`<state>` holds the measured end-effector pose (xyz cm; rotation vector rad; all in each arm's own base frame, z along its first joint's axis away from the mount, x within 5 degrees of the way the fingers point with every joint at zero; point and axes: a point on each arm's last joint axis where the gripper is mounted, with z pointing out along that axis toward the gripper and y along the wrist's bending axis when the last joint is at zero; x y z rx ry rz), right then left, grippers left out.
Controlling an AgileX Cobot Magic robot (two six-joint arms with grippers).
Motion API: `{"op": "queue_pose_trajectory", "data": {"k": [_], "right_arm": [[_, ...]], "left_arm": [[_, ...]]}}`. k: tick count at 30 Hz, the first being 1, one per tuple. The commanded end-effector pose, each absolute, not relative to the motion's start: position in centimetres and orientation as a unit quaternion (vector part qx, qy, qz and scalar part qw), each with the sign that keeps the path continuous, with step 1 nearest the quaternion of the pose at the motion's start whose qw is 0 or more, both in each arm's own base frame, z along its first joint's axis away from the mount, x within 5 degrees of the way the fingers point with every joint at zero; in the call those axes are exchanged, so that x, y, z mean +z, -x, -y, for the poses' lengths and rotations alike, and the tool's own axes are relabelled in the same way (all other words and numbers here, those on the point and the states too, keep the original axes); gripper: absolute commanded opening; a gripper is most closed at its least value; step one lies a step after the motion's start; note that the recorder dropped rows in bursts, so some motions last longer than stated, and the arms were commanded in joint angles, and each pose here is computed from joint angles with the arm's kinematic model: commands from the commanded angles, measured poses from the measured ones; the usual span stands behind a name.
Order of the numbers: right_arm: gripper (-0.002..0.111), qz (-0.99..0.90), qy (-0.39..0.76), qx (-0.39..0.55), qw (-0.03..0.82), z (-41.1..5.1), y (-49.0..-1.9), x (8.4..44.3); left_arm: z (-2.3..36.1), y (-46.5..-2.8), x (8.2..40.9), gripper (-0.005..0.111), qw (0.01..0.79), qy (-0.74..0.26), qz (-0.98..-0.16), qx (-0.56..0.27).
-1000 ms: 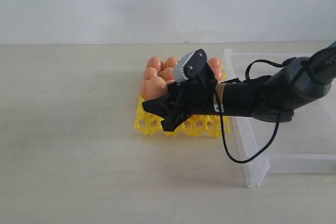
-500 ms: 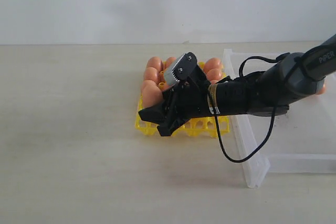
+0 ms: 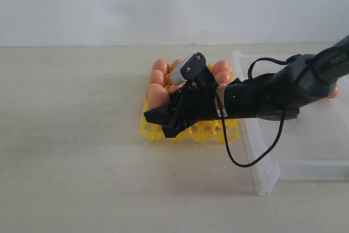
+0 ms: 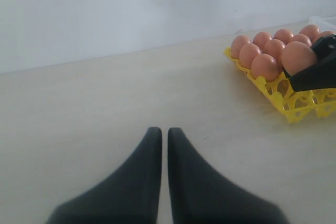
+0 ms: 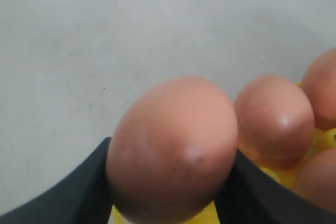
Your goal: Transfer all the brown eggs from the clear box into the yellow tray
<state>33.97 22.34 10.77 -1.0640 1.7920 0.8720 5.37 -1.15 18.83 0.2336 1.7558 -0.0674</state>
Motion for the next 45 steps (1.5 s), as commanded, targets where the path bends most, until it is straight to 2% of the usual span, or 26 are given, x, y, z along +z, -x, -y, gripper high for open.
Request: {"op": "queue_pose_trajectory", "data": {"k": [1, 17, 19, 25, 27, 39, 43, 45], "right_arm": [[0.0, -0.724, 0.407, 0.355, 0.43, -22.4, -34.8, 11.5], [0.001, -0.754, 0.408, 0.334, 0.392, -23.2, -34.4, 10.9], [0.006, -0.754, 0.408, 0.334, 0.392, -23.2, -34.4, 10.9], [0.037, -0.766, 0.402, 0.316, 0.39, -22.9, -34.6, 10.6], [0.042, -0.769, 0.401, 0.311, 0.389, -22.9, -34.6, 10.5], [0.044, -0.768, 0.404, 0.308, 0.389, -22.8, -34.7, 10.5], [0.06, -0.77, 0.397, 0.31, 0.391, -22.8, -34.7, 10.6], [0.064, -0.772, 0.395, 0.311, 0.39, -22.8, -34.7, 10.6]], "left_arm": [[1.1, -5.4, 18.8, 0.004, 0.636, -0.102, -0.765, -0.025], [1.1, -5.4, 18.8, 0.004, 0.636, -0.102, -0.765, -0.025], [1.1, -5.4, 18.8, 0.004, 0.636, -0.102, -0.765, -0.025], [1.1, -5.4, 18.8, 0.004, 0.636, -0.102, -0.765, -0.025], [1.1, -5.4, 18.8, 0.004, 0.636, -0.102, -0.765, -0.025], [1.1, -5.4, 18.8, 0.004, 0.636, -0.102, -0.765, -0.025], [1.1, -5.4, 18.8, 0.004, 0.636, -0.102, -0.765, -0.025], [1.1, -5.4, 18.8, 0.004, 0.636, -0.102, -0.765, -0.025]]}}
